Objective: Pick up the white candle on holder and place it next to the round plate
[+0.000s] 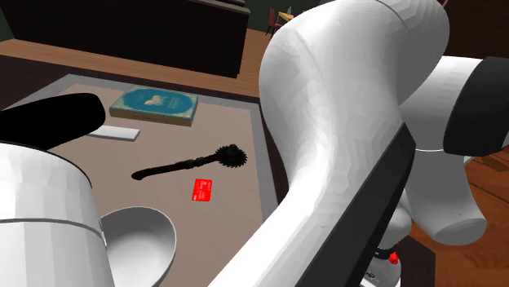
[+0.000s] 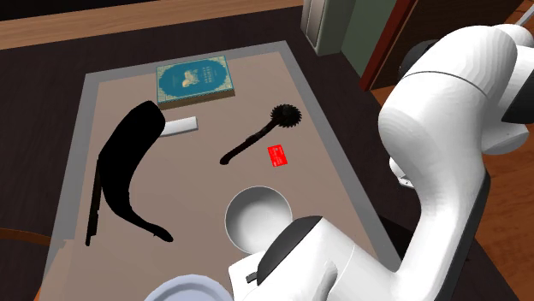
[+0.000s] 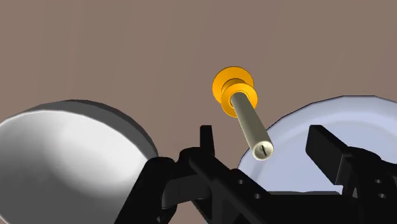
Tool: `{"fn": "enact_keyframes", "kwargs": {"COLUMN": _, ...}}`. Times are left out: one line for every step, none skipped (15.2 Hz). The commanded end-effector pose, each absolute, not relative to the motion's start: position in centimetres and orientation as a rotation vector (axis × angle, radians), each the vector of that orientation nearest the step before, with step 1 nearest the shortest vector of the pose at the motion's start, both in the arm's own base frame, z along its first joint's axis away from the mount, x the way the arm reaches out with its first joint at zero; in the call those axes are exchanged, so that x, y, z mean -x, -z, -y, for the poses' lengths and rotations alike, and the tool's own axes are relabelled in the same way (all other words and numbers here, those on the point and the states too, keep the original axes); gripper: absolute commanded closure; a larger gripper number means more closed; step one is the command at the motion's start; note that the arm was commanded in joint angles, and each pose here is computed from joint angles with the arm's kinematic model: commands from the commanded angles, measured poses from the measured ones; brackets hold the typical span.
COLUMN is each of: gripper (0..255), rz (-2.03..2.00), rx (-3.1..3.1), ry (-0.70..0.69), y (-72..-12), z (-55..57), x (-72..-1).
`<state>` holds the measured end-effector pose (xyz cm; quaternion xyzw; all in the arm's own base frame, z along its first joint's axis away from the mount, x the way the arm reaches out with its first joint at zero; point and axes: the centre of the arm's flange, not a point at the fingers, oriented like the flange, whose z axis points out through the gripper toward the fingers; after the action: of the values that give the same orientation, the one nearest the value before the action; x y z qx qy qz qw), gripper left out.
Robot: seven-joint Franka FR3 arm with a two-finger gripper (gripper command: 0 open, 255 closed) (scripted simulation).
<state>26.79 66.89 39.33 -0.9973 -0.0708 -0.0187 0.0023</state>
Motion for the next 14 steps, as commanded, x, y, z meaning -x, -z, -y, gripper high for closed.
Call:
{"fn": "enact_keyframes", "kwargs": {"gripper": 0, "rz": 0.222, "rx": 3.128, "ry": 0.059, "y": -39.3, "z": -66.9, "x": -26.8}}
{"fn": "enact_keyframes", "kwargs": {"gripper": 0, "rz": 0.222, "rx": 3.128, "ry": 0.059, "y": -39.3, "z": -66.9, "x": -26.8}}
{"fn": "enact_keyframes", "kwargs": {"gripper": 0, "rz": 0.222, "rx": 3.128, "ry": 0.059, "y": -39.3, "z": -66.9, "x": -26.8}}
{"fn": "enact_keyframes", "kwargs": {"gripper": 0, "rz": 0.222, "rx": 3.128, "ry": 0.059, "y": -39.3, "z": -66.9, "x": -26.8}}
{"fn": "enact_keyframes", "kwargs": {"gripper": 0, "rz": 0.222, "rx": 3.128, "ry": 0.059, "y": -40.7, "z": -66.9, "x": -26.7}}
{"fn": "enact_keyframes", "kwargs": {"gripper": 0, "rz": 0.222, "rx": 3.128, "ry": 0.059, "y": -42.0, "z": -66.9, "x": -26.7}}
{"fn": "enact_keyframes", "kwargs": {"gripper": 0, "rz": 0.222, "rx": 3.128, "ry": 0.059, "y": -43.3, "z": -66.9, "x": -26.6}}
{"fn": "enact_keyframes", "kwargs": {"gripper": 0, "rz": 0.222, "rx": 3.128, "ry": 0.059, "y": -44.3, "z": -66.9, "x": -26.6}}
{"fn": "enact_keyframes", "kwargs": {"gripper": 0, "rz": 0.222, "rx": 3.128, "ry": 0.059, "y": -44.3, "z": -66.9, "x": -26.6}}
{"fn": "enact_keyframes", "kwargs": {"gripper": 0, "rz": 0.222, "rx": 3.128, "ry": 0.059, "y": -44.3, "z": -66.9, "x": -26.6}}
{"fn": "enact_keyframes", "kwargs": {"gripper": 0, "rz": 0.222, "rx": 3.128, "ry": 0.059, "y": -44.3, "z": -66.9, "x": -26.6}}
{"fn": "enact_keyframes", "kwargs": {"gripper": 0, "rz": 0.222, "rx": 3.128, "ry": 0.059, "y": -44.3, "z": -66.9, "x": -26.6}}
{"fn": "enact_keyframes", "kwargs": {"gripper": 0, "rz": 0.222, "rx": 3.128, "ry": 0.059, "y": -44.3, "z": -66.9, "x": -26.6}}
{"fn": "enact_keyframes", "kwargs": {"gripper": 0, "rz": 0.222, "rx": 3.128, "ry": 0.059, "y": -44.3, "z": -66.9, "x": -26.6}}
